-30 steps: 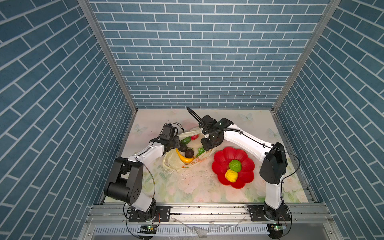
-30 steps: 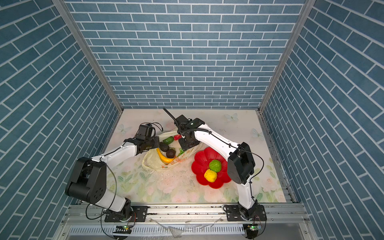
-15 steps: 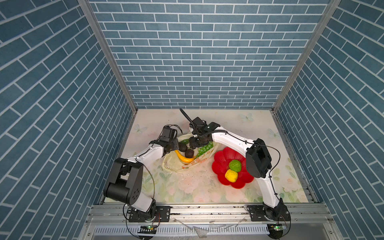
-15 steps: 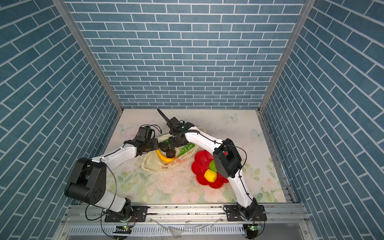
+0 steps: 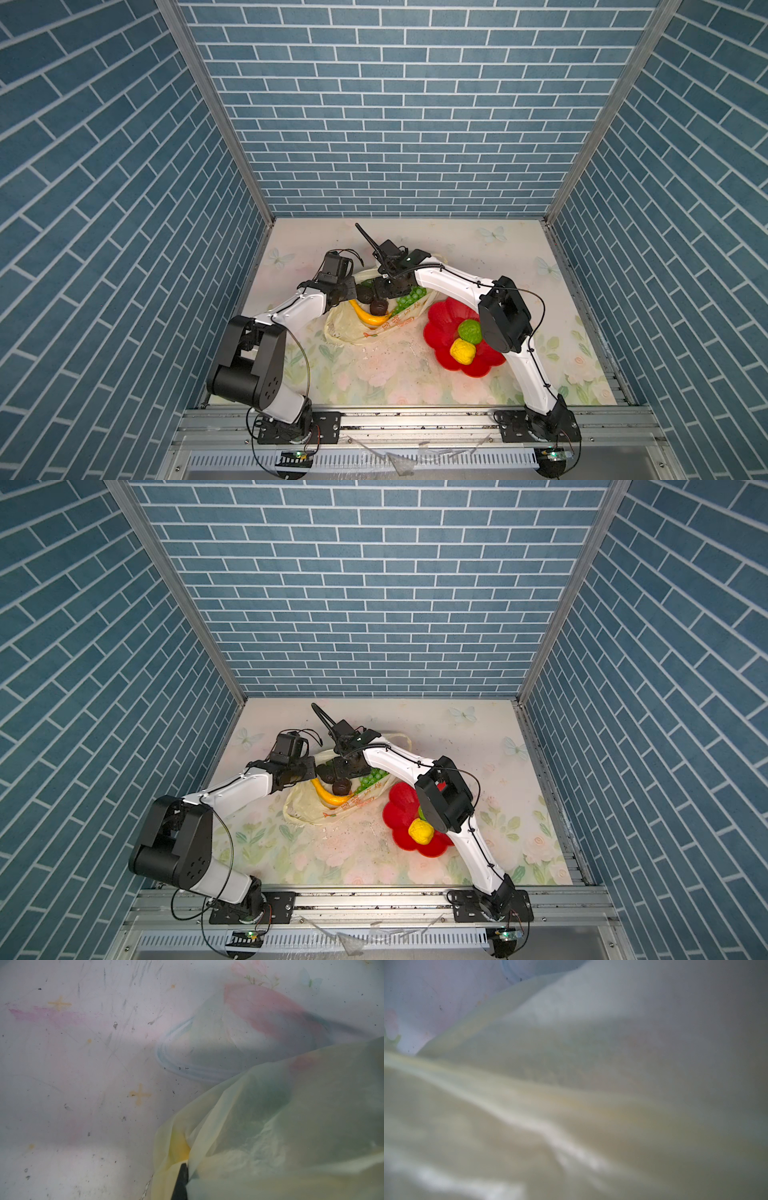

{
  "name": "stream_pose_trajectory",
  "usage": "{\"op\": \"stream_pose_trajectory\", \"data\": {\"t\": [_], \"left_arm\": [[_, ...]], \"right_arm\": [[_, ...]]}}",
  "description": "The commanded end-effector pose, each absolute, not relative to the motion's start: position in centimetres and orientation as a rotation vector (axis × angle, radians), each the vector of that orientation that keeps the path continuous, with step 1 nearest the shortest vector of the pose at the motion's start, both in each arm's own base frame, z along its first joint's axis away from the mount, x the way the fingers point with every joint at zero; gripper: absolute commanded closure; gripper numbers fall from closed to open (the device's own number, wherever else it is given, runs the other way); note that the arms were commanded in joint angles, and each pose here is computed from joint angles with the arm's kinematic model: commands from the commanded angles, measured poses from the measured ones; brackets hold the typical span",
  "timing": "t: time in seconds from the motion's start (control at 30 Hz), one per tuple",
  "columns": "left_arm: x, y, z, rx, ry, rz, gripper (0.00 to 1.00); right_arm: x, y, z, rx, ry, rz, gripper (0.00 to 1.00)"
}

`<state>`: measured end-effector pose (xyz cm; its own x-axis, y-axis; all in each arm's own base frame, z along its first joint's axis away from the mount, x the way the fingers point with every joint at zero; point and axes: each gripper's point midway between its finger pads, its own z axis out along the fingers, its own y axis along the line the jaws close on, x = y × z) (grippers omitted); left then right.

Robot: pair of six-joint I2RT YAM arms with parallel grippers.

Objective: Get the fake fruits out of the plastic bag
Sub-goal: 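Reach the right gripper into the bag toward the dark purple leafy fruit, then grasp the dark purple fruit with green leaves in the right gripper and lift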

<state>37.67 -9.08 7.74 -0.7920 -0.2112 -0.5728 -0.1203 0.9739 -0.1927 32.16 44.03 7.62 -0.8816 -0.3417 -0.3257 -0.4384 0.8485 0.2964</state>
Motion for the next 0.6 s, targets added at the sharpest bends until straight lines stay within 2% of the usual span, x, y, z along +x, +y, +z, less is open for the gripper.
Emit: {"op": "stream_pose_trajectory", "data": {"t": [0.0,0.57], "left_arm": [[37.4,-8.6,7.5,-0.242,2.495,-0.19,1.0],[37.3,-8.5,7.5,-0.243,2.495,-0.184,1.0]], "right_arm": [[31.8,44.5,6.5,-0.522,2.807,0.568,0.35],[30.1,44.7,3.5,-0.49,2.897,0.572,0.33]]}}
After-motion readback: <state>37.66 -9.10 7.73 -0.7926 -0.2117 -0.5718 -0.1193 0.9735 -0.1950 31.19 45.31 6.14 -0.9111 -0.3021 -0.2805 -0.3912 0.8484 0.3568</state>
